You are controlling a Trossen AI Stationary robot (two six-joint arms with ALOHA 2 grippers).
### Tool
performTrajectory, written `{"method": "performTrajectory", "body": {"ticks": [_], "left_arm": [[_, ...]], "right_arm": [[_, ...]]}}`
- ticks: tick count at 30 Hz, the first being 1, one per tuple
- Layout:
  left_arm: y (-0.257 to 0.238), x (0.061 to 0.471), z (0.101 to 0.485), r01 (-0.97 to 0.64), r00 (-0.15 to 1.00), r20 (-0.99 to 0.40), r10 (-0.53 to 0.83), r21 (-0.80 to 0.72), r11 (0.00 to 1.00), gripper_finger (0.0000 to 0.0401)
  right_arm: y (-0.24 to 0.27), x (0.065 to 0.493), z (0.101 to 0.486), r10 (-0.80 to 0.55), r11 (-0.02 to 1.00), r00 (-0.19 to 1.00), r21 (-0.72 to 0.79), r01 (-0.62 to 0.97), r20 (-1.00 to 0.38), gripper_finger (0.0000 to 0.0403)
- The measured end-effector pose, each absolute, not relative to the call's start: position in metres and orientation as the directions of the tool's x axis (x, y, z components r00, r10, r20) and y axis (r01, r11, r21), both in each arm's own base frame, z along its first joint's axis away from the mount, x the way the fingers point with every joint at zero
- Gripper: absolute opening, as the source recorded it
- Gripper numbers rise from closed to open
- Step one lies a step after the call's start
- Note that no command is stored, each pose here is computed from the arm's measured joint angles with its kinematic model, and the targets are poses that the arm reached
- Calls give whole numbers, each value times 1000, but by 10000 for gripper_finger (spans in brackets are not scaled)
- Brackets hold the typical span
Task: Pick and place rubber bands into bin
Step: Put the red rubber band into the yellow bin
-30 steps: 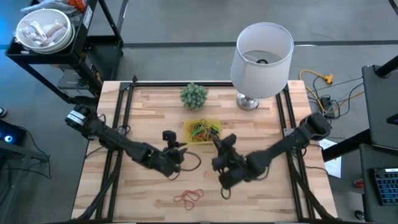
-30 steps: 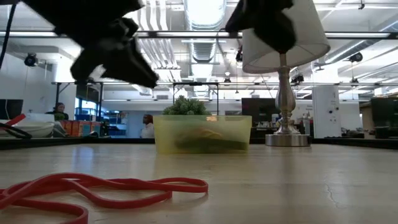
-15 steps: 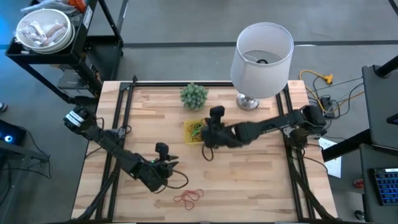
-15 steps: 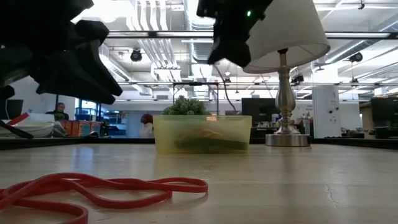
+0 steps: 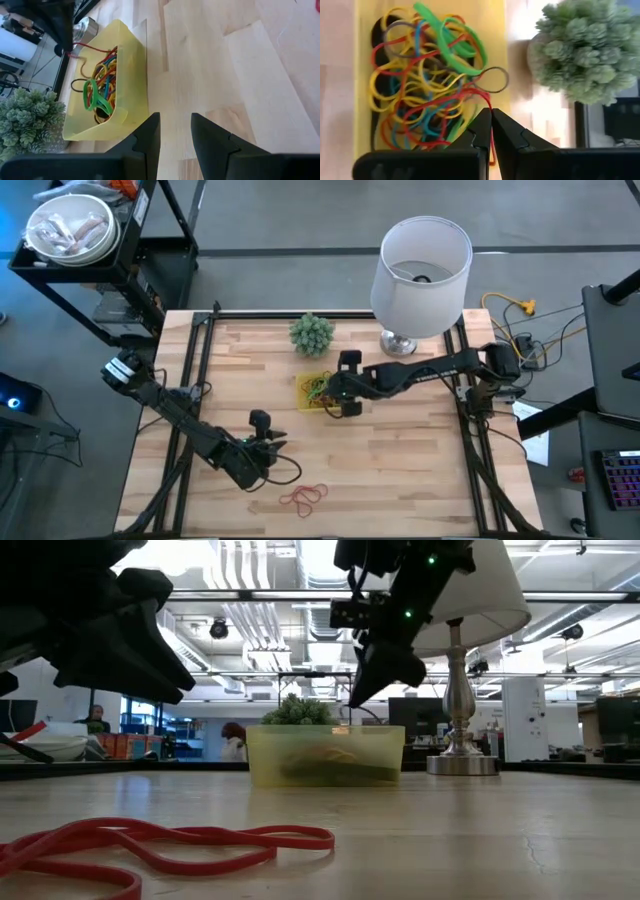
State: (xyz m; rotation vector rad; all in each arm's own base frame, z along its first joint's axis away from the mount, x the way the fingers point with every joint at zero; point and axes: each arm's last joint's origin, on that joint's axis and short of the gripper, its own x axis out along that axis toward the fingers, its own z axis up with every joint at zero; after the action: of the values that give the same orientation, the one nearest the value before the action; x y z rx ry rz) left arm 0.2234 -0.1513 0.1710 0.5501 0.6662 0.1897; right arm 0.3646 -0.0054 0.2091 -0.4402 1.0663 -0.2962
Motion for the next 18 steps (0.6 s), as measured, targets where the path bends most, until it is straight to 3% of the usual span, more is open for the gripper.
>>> {"method": "performTrajectory", "body": {"ticks": [3, 7, 14, 18], "left_arm": [[-152, 224, 171, 4, 777, -532, 336, 537, 843, 93], [-152, 224, 171, 2, 779, -530, 334, 535, 845, 93], [-152, 224, 172, 0, 782, -528, 332, 532, 847, 93], [-152, 225, 172, -4, 786, -524, 329, 527, 850, 93]], "right_arm": [[-5, 363, 205, -420, 888, 450, -459, 26, -788, 9], [-4, 361, 200, -291, 942, 460, -335, -16, -839, 9], [-4, 361, 199, -278, 952, 463, -305, 15, -842, 10], [-3, 362, 199, -221, 967, 478, -254, -6, -850, 32]]}}
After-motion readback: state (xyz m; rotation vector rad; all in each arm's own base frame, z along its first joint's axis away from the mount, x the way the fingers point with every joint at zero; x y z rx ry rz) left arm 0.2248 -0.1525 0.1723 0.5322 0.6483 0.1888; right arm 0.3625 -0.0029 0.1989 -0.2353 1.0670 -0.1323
